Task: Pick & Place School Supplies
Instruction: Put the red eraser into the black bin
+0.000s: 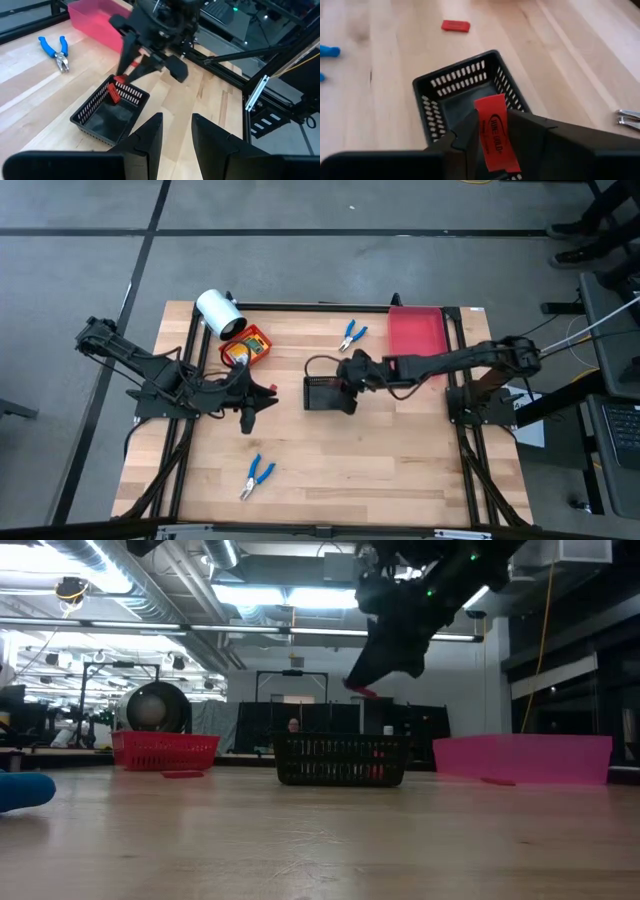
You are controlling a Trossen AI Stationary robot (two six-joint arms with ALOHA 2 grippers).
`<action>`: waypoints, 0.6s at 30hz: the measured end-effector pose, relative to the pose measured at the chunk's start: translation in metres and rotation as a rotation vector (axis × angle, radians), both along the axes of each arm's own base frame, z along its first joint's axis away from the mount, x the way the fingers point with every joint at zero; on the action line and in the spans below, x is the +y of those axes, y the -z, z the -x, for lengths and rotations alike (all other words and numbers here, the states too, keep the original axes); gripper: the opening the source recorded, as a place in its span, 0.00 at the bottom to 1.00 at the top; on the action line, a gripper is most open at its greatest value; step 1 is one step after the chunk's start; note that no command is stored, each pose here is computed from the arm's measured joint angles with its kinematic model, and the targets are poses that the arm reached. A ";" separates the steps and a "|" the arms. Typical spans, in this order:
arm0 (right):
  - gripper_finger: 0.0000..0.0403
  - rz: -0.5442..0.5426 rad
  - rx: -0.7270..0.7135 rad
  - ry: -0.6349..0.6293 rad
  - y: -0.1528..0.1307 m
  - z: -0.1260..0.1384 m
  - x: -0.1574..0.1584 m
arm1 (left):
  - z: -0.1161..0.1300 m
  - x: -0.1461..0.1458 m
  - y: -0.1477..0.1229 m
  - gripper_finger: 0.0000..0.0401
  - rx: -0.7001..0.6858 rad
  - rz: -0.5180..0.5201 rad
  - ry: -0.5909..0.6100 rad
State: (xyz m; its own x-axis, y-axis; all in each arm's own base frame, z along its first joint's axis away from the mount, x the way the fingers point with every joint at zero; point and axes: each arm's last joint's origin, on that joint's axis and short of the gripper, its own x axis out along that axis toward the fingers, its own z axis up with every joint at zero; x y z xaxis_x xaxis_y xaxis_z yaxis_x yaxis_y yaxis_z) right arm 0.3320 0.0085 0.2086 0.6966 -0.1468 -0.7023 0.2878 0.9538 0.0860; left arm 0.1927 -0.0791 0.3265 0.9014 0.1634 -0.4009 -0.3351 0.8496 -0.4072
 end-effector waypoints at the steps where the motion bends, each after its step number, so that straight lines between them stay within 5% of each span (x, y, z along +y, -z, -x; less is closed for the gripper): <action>1: 0.27 0.000 0.003 0.003 0.001 -0.001 -0.003 | 0.000 -0.001 0.000 0.25 0.000 0.000 0.003; 11: 0.46 -0.038 0.023 0.066 0.003 0.001 -0.014 | 0.001 -0.002 0.001 0.25 0.005 -0.014 0.000; 18: 0.45 -0.167 0.248 0.222 0.012 0.026 0.002 | 0.001 -0.001 0.001 0.25 0.005 -0.023 -0.008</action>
